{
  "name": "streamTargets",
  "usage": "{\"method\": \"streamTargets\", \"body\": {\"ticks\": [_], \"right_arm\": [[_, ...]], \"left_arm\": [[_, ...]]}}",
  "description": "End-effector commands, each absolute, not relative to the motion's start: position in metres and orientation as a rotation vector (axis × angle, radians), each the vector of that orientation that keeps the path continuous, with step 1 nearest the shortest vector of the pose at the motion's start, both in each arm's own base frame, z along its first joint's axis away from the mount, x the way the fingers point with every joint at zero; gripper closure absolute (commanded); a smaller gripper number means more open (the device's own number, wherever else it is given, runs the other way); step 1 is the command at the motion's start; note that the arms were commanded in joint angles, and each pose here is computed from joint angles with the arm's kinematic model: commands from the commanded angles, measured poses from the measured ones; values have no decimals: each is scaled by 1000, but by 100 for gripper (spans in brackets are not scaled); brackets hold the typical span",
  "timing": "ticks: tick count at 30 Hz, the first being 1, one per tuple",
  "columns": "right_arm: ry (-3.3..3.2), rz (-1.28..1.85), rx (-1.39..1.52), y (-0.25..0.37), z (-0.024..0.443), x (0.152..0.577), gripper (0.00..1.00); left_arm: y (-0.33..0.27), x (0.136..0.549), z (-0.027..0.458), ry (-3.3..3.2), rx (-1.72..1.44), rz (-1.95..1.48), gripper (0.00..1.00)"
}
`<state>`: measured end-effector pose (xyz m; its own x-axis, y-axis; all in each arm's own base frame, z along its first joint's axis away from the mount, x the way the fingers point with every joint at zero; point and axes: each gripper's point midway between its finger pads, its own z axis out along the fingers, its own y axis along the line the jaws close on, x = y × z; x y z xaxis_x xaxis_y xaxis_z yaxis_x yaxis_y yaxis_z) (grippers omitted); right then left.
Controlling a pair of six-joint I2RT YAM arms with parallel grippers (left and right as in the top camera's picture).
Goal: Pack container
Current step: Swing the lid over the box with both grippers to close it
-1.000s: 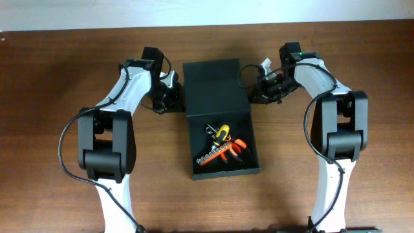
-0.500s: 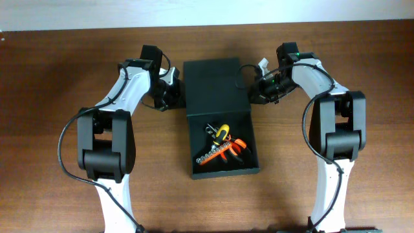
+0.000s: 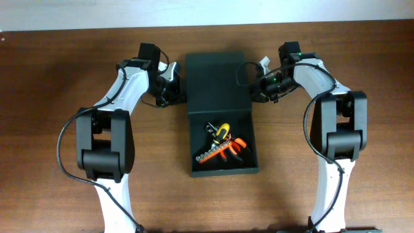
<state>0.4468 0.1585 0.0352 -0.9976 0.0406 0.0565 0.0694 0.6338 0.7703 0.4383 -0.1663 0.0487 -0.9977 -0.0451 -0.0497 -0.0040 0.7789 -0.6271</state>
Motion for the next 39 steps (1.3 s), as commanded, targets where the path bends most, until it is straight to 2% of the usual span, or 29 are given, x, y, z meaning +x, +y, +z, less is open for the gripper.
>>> {"method": "streamTargets", "body": {"ticks": [1,5,13,23,39], "right_arm": [[-2694,-1504,-121,168,51,448,96],[-2617,-1659,-146,163,77,457,96],[-2545,-1624,-297,138,100,453,96],[-2534,-1633,-195,138,138,441,96],[-2559,-1648,-167,138,158,446,96]], "left_arm": [[-187,432,65,2839,67,-1211,98],[-205,425,87,2709,219,-1434,98],[-217,418,107,2622,240,-1632,98],[-227,411,137,2458,296,-1874,98],[-203,415,142,2460,208,-1872,98]]}}
